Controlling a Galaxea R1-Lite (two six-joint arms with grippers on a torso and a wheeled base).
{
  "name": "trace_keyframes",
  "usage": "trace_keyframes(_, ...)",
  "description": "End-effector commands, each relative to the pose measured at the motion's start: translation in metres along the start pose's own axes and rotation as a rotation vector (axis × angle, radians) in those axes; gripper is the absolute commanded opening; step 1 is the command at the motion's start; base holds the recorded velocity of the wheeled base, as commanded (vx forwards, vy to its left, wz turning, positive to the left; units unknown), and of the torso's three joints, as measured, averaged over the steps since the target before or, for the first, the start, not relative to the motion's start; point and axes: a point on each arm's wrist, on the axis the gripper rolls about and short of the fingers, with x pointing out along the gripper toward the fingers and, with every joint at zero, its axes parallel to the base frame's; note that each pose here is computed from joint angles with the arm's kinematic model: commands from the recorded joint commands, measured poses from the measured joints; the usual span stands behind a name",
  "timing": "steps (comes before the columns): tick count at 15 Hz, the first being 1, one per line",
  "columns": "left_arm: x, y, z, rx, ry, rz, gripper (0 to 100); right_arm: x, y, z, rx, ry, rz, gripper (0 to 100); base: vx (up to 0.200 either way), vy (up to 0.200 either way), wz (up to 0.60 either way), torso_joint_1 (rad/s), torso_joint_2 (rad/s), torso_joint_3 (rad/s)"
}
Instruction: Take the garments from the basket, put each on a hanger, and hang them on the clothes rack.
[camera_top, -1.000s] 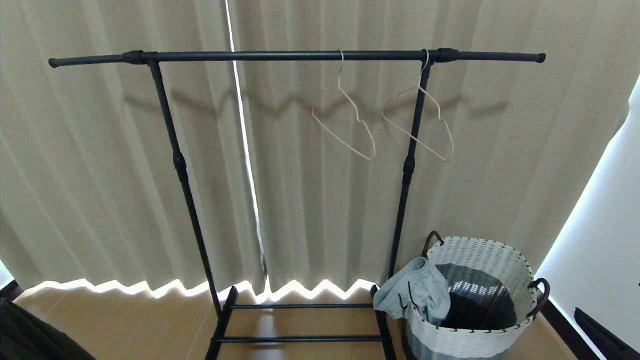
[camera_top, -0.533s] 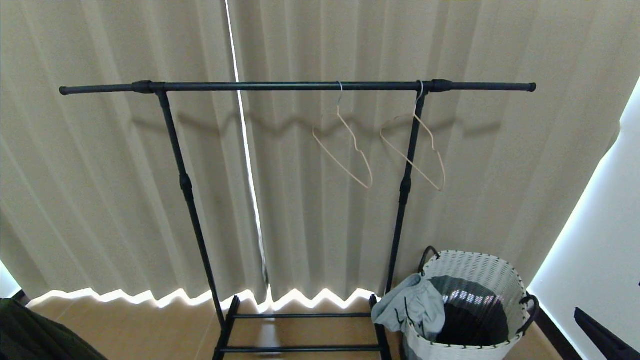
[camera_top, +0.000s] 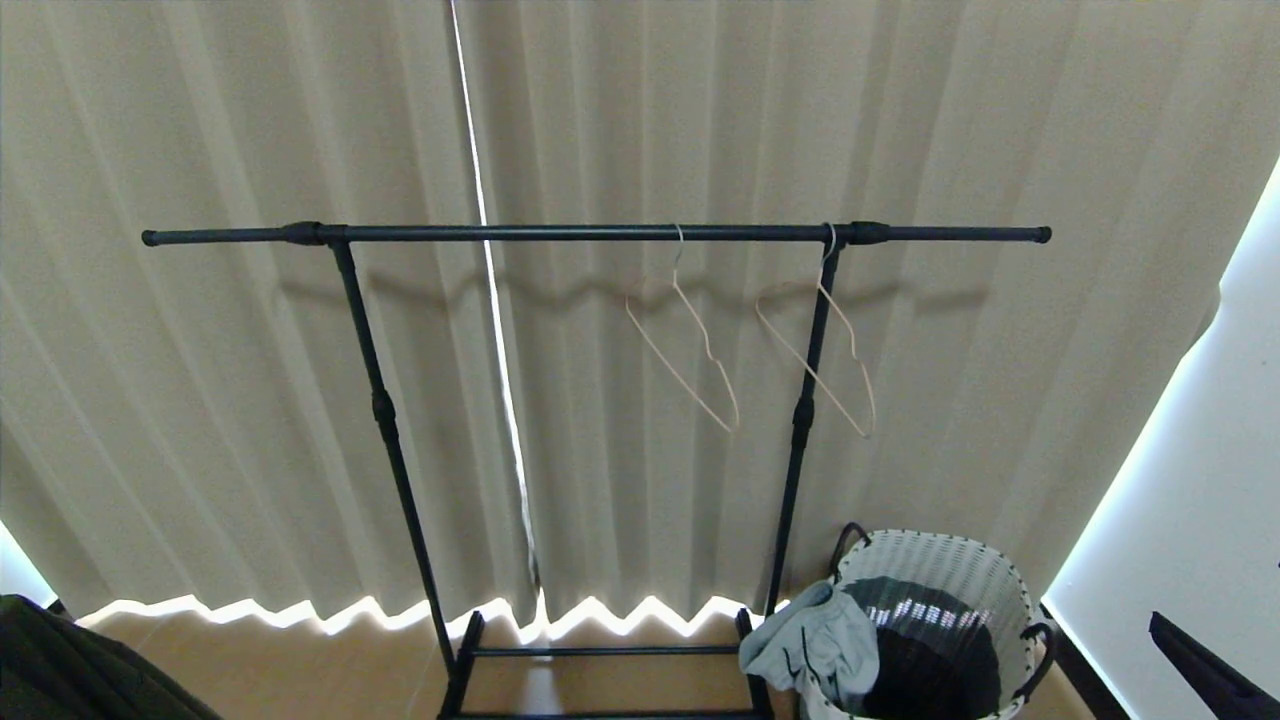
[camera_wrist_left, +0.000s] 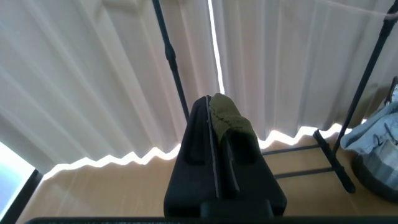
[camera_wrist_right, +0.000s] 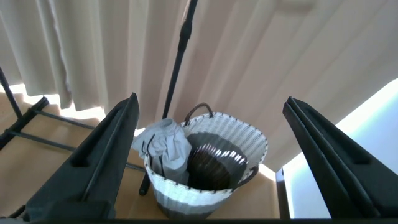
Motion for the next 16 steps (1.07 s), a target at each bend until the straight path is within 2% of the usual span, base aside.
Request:
trace_keyframes(1, 0.0008, -0.0001, -0.0003, -0.001, 0.005, -0.001, 0, 0.0000, 0.0002, -0.0007, 0.000, 0.003, 0.002, 100, 0.000, 0.000, 0.00, 0.115, -0.25, -0.134)
trace_keyframes(3, 0.0010, -0.0003, -0.0013, -0.001, 0.010, -0.002, 0, 0.0010, 0.0000, 0.0004, -0.001, 0.005, 0.001, 100, 0.000, 0.000, 0.00, 0.058, -0.11, -0.058)
trace_keyframes(16, -0.0003, -0.0008, -0.0033, 0.000, 0.010, -0.006, 0, 0.0063, -0.0007, 0.0037, -0.001, 0.020, 0.007, 100, 0.200, 0.000, 0.00, 0.008, 0.00, -0.005)
